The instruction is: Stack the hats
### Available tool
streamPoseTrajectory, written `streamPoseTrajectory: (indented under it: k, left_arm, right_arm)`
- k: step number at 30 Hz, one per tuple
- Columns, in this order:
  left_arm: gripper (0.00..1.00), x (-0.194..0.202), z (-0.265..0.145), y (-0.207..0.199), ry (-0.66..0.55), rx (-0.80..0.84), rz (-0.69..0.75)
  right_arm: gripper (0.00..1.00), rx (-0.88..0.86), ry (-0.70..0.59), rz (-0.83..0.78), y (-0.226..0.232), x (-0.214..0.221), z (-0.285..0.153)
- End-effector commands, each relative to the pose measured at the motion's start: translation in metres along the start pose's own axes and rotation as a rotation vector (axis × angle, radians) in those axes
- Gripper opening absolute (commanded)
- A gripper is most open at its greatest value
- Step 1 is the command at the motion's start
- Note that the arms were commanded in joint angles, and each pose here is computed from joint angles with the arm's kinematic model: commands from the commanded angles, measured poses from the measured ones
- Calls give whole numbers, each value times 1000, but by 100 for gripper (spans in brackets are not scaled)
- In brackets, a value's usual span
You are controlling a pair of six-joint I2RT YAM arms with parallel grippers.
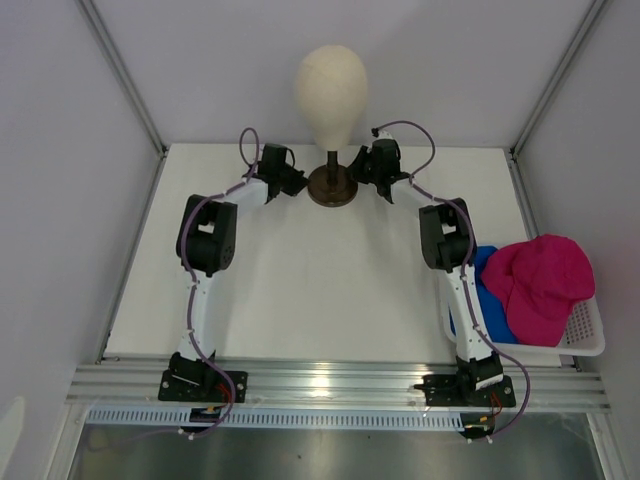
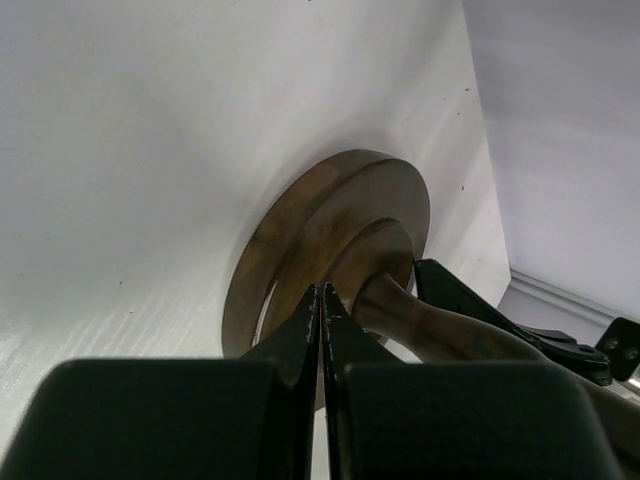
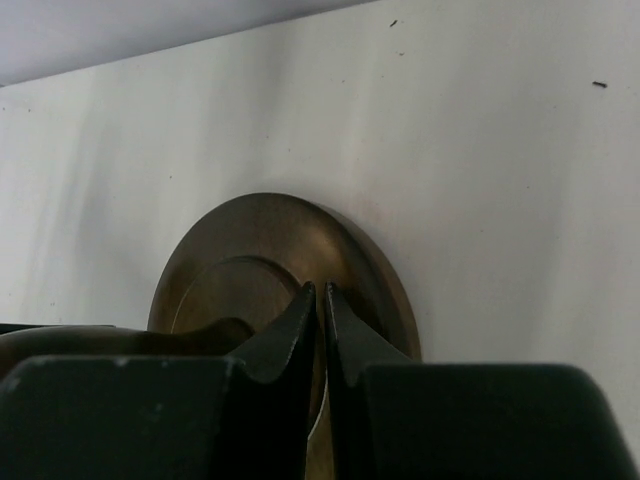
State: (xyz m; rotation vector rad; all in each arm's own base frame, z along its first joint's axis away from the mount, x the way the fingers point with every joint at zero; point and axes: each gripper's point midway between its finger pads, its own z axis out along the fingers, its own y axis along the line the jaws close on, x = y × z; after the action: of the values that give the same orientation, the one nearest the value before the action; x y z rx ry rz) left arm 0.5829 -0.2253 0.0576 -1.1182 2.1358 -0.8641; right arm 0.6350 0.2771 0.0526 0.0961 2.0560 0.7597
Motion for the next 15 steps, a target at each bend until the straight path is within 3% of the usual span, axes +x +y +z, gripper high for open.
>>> streamPoseTrajectory:
  k: [1,6,11,15]
  left_arm:
    - [1,-3,2,-8,16,19,35]
    - [1,-13,3,-7,31,45,86]
    - [1,6,11,-39,159,187,114]
    - [1,5,20,-53,170,235,122]
  right_arm:
    - [11,37,80,-45,0,17,-4]
    - [5,75,158,-29,-10,44,-24]
    - [6,-62,119,-29,17,40,-29]
    - [6,-84,137,-3,23,43,-28]
